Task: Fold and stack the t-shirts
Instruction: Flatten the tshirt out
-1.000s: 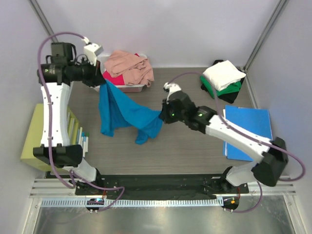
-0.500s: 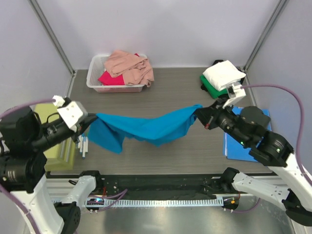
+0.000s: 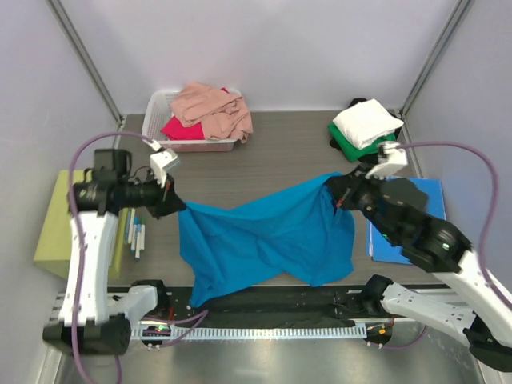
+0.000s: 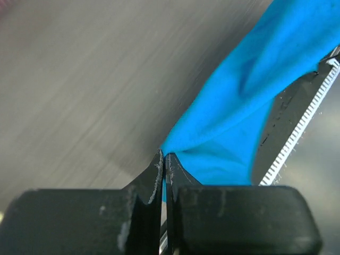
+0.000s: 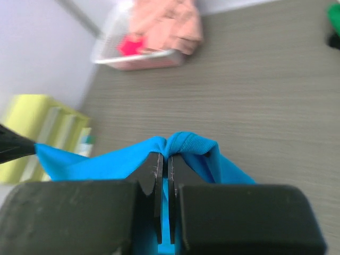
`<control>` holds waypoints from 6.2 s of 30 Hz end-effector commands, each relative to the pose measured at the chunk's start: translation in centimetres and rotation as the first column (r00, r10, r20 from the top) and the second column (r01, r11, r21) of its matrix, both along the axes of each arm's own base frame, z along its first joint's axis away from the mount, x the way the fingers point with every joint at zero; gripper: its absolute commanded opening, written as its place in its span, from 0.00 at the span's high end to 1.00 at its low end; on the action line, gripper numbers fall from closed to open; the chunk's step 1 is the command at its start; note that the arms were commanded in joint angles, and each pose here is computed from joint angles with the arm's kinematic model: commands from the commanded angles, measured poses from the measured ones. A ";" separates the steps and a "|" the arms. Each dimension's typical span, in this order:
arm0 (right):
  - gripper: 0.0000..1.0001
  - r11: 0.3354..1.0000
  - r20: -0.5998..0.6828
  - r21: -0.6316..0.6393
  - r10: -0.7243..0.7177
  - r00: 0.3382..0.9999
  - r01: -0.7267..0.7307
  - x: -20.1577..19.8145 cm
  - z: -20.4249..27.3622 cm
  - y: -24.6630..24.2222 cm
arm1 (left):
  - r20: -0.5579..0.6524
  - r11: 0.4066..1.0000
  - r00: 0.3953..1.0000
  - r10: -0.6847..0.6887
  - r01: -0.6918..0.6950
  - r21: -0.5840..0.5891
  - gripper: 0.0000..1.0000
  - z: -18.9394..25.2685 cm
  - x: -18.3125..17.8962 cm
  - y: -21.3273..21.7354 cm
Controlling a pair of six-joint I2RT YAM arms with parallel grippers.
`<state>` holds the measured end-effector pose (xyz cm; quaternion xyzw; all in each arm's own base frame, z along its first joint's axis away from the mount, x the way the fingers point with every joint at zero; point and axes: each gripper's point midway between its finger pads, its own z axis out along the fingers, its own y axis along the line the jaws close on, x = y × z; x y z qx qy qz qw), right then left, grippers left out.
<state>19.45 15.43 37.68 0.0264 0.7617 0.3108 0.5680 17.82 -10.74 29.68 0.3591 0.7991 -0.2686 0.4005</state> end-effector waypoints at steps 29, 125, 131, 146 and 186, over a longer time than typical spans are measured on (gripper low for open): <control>0.00 0.861 -0.341 -0.405 -0.454 0.823 0.307 27.1 -24.9 -2.4 | -0.282 0.937 0.957 -0.072 0.162 0.309 0.18 -14.3 6.6 -3.8; 0.93 0.971 -0.666 -0.238 -0.157 0.730 -0.009 11.1 -33.0 2.6 | -0.405 0.798 0.911 0.078 0.186 0.573 1.00 -24.1 7.7 -5.3; 0.54 0.972 -0.633 -0.235 -0.140 0.761 -0.017 11.7 -30.2 2.7 | -0.365 0.810 0.926 0.100 0.137 0.570 1.00 -22.2 9.7 -4.6; 0.90 0.958 -0.634 -0.286 -0.202 0.746 0.016 11.7 -31.6 1.7 | -0.369 0.807 0.924 0.101 0.141 0.574 1.00 -22.6 9.0 -4.1; 0.99 0.945 0.173 0.041 -0.326 0.929 0.324 8.9 9.9 -6.0 | 0.475 0.594 0.748 0.463 -0.660 0.460 1.00 10.2 18.0 14.8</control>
